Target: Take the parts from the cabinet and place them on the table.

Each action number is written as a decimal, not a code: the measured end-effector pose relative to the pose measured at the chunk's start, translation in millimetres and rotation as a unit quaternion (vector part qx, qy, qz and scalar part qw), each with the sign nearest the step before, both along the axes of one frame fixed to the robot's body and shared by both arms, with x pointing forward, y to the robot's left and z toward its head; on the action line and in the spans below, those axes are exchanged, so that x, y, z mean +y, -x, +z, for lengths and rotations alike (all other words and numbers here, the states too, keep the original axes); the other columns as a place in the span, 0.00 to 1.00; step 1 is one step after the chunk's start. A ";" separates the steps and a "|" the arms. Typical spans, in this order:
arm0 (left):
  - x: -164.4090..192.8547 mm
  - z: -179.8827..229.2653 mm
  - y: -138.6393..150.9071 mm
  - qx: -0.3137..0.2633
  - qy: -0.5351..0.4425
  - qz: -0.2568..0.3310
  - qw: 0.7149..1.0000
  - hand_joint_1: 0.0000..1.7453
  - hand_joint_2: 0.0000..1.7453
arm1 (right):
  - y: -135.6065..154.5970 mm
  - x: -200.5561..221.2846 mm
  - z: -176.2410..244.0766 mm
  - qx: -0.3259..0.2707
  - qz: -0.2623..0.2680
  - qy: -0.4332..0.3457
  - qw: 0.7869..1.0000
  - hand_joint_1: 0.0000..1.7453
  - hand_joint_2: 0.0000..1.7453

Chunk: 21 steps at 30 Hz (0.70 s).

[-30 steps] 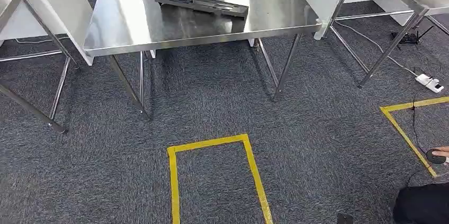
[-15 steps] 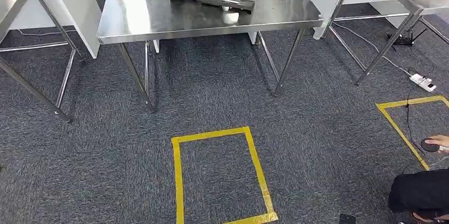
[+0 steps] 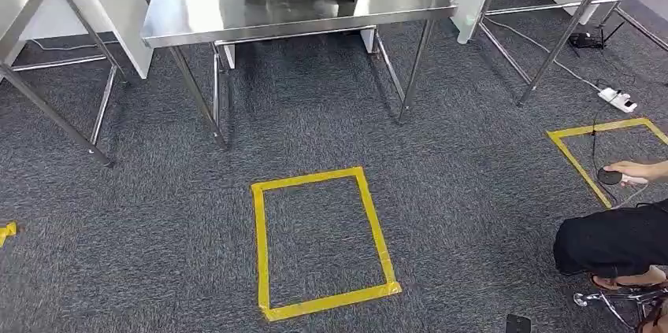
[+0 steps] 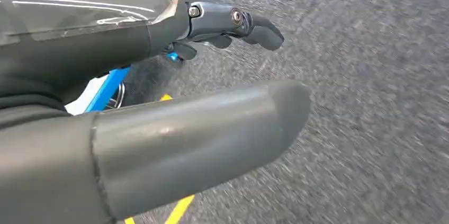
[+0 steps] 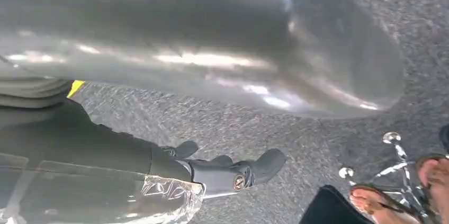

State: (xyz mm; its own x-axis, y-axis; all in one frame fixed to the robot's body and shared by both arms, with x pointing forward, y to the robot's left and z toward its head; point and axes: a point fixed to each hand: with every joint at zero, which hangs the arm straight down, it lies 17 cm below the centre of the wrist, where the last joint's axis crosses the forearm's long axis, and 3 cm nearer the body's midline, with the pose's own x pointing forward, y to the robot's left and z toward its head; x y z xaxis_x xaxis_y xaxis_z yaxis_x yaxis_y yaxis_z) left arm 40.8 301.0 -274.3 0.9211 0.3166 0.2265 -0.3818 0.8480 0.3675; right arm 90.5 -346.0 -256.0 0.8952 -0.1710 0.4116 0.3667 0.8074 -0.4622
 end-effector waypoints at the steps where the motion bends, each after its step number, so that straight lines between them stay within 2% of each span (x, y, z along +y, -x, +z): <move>1: 0.3 0.1 -0.4 -0.001 0.000 0.000 1.000 0.00 0.00 | 0.4 0.4 -0.3 0.000 -0.002 -0.002 1.000 0.00 0.00; 21: -0.4 0.1 -4.9 -0.004 0.002 0.001 1.000 0.00 0.00 | 5.9 -2.0 -1.9 -0.001 -0.019 -0.009 1.000 0.00 0.00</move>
